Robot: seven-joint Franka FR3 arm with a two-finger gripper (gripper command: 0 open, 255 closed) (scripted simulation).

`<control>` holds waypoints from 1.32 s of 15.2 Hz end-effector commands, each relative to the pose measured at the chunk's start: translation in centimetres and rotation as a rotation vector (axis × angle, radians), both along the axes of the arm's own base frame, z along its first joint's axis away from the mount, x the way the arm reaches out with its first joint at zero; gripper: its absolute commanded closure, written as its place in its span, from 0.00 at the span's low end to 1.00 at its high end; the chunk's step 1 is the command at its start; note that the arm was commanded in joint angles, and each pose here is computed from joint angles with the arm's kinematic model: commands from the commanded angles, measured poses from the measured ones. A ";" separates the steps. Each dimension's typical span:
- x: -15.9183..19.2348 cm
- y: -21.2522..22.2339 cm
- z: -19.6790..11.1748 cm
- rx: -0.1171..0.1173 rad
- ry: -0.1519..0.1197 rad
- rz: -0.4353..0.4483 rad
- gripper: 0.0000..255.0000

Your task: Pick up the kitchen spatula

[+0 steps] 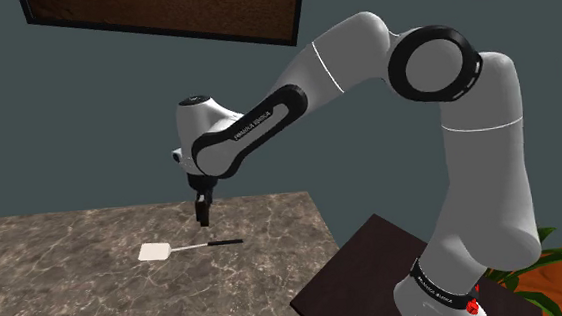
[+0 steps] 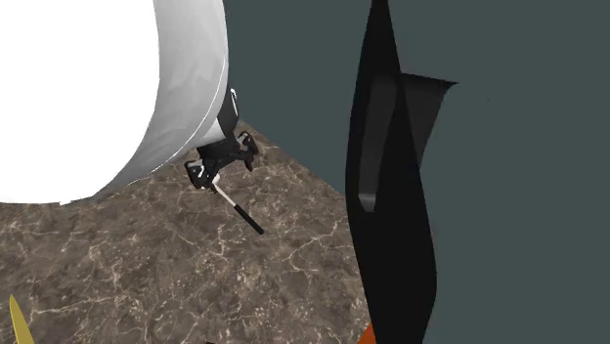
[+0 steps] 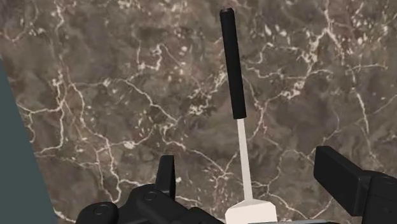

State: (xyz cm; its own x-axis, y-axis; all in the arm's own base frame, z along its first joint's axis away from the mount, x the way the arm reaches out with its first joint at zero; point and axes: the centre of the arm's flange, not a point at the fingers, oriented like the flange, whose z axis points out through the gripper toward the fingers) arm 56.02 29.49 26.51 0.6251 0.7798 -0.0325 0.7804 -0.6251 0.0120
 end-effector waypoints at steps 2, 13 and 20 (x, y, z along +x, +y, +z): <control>0.6 2.5 -3.2 -0.011 0.016 0.058 0.00; 0.8 4.7 -9.9 -0.021 0.029 0.105 0.00; 0.8 4.7 -9.9 -0.021 0.029 0.105 1.00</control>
State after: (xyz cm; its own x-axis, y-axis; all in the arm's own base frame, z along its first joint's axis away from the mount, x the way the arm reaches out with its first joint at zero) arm 56.82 34.22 16.58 0.5384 0.8401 -0.0664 0.8419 -0.5396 0.0005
